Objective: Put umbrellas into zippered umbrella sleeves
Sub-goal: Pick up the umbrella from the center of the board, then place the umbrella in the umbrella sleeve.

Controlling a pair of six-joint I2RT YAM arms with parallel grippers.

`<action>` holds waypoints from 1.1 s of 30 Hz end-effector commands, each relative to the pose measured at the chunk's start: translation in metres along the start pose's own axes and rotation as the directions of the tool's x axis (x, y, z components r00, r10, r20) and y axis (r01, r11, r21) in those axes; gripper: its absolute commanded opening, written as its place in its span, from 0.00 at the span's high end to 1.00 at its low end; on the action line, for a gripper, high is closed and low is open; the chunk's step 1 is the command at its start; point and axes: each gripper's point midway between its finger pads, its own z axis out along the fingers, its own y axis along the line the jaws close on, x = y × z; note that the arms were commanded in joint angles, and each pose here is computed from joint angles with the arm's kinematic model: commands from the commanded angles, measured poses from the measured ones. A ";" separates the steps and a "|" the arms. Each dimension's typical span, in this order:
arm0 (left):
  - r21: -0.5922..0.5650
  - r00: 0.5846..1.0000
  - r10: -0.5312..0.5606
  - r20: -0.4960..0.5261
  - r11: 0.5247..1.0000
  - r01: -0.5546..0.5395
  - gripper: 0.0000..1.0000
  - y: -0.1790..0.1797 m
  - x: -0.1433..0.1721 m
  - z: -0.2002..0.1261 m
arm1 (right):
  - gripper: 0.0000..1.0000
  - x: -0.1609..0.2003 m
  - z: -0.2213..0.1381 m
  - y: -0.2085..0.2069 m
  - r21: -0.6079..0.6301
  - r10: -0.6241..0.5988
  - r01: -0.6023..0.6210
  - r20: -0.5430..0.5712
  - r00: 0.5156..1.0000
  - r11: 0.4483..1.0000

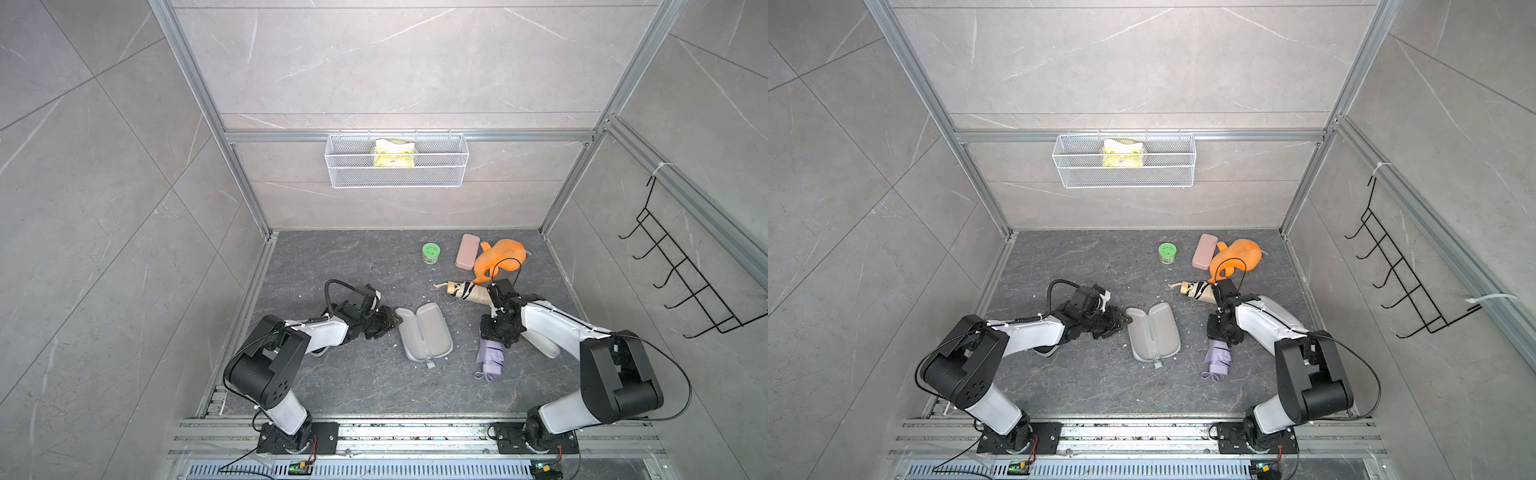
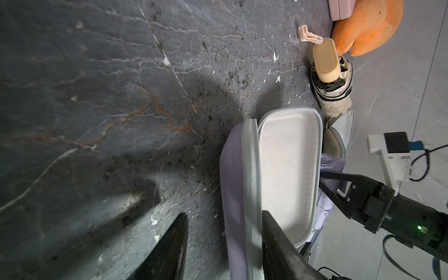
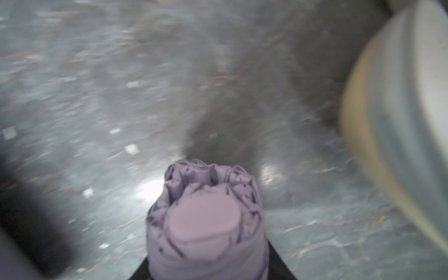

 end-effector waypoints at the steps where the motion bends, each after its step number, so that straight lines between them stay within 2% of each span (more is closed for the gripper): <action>1: 0.042 1.000 -0.019 0.002 0.999 0.019 0.55 -0.005 0.004 0.003 | 0.60 -0.020 -0.042 0.022 0.001 0.024 -0.024 0.125 0.992 1.000; 6: 0.047 1.000 -0.025 0.016 0.999 0.024 0.62 -0.008 0.011 0.010 | 0.63 -0.055 -0.111 0.088 -0.097 0.056 -0.024 0.346 0.936 0.995; 8: 0.054 0.999 -0.036 0.015 0.998 0.035 0.64 -0.008 0.015 0.014 | 0.64 -0.064 -0.125 0.119 -0.134 0.079 -0.025 0.419 0.904 0.991; 10: 0.059 0.999 -0.046 0.014 0.997 0.045 0.65 -0.009 0.017 0.017 | 0.64 -0.070 -0.129 0.147 -0.155 0.090 -0.019 0.468 0.879 0.988; 14: 0.074 0.999 -0.048 0.013 0.996 0.046 0.67 -0.016 0.021 0.020 | 0.65 -0.063 -0.118 0.195 -0.097 0.023 0.032 0.524 0.851 0.995; 19: 0.065 0.999 -0.049 0.017 0.997 0.048 0.71 -0.013 0.027 0.021 | 0.68 -0.039 -0.077 0.222 -0.062 -0.040 0.081 0.496 0.867 0.995; 23: 0.083 0.997 -0.074 0.024 0.994 0.072 0.77 -0.011 0.028 0.023 | 0.70 -0.009 -0.045 0.231 -0.049 -0.098 0.130 0.415 0.905 0.990; 28: 0.102 0.997 -0.075 0.037 0.992 0.070 0.88 -0.016 0.030 0.027 | 0.72 0.018 -0.022 0.220 0.004 -0.136 0.144 0.361 0.923 0.990; 33: 0.117 0.996 -0.074 0.043 0.991 0.069 0.99 -0.018 0.033 0.034 | 0.74 0.016 -0.016 0.217 0.019 -0.150 0.153 0.351 0.924 0.988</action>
